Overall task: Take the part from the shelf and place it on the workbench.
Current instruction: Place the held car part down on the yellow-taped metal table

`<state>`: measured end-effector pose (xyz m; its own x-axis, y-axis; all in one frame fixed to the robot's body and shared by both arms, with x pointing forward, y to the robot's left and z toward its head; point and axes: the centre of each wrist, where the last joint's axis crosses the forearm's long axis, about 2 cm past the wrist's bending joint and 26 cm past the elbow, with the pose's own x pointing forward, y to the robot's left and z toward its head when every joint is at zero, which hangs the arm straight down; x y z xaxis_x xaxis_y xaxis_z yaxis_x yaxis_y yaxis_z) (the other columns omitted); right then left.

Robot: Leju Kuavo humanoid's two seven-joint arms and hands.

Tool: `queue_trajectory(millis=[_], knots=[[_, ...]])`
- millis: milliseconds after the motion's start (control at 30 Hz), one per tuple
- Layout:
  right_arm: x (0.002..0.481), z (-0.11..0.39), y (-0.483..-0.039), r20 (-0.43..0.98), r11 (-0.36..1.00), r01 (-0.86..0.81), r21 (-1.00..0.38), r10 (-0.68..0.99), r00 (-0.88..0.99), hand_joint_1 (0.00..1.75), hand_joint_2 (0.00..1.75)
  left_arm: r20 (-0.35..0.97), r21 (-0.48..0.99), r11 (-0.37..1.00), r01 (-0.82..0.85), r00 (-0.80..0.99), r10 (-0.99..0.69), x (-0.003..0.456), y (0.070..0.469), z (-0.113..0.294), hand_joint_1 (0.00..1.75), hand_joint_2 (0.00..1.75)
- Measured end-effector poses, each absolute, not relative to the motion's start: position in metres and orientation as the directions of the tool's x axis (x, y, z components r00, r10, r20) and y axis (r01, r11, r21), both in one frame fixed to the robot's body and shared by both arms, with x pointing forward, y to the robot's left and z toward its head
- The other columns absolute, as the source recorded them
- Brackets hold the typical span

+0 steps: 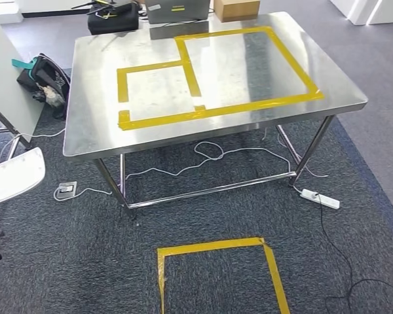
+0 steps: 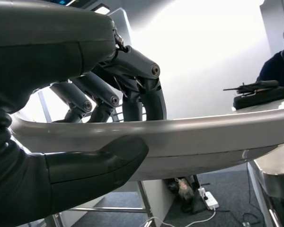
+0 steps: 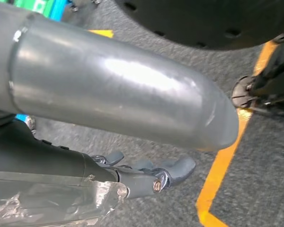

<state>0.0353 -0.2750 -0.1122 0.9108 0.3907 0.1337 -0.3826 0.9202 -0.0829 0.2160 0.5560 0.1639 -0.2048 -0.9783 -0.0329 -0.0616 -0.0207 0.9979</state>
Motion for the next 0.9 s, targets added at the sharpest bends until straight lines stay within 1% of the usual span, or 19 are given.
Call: queue_trajectory(millis=[167, 300, 467, 567, 733, 900], knots=[[0.037, -0.112, -0.275, 0.151, 0.925, -0.369, -0.086, 0.379, 0.913, 0.00, 0.00, -0.054, 0.996, -0.031, -0.084, -0.289, -0.956, 0.228, 0.533, 0.162, 1.75, 1.75], [0.036, -0.112, -0.275, 0.158, 0.928, -0.364, -0.079, 0.372, 0.915, 0.00, 0.00, -0.040, 0.997, -0.017, -0.070, -0.341, -0.939, 0.235, 0.510, 0.153, 1.75, 1.75], [0.039, -0.112, -0.274, 0.164, 0.928, -0.365, -0.077, 0.373, 0.913, 0.00, 0.00, -0.050, 0.995, -0.010, -0.098, -0.415, -0.908, 0.253, 0.488, 0.156, 1.75, 1.75], [0.040, -0.112, -0.274, 0.166, 0.927, -0.369, -0.074, 0.376, 0.911, 0.00, 0.00, -0.046, 0.995, 0.005, -0.105, -0.477, -0.878, 0.266, 0.466, 0.156, 1.75, 1.75], [0.043, -0.111, -0.271, 0.167, 0.923, -0.379, -0.069, 0.385, 0.908, 0.00, 0.00, 0.034, 0.989, 0.109, -0.099, -0.567, -0.823, 0.291, 0.417, 0.157, 1.75, 1.75], [0.044, -0.107, -0.228, 0.131, 0.911, -0.403, -0.084, 0.411, 0.902, 0.00, 0.00, 0.129, 0.970, 0.227, -0.088, -0.605, -0.786, 0.302, 0.374, 0.157, 1.75, 1.75]])
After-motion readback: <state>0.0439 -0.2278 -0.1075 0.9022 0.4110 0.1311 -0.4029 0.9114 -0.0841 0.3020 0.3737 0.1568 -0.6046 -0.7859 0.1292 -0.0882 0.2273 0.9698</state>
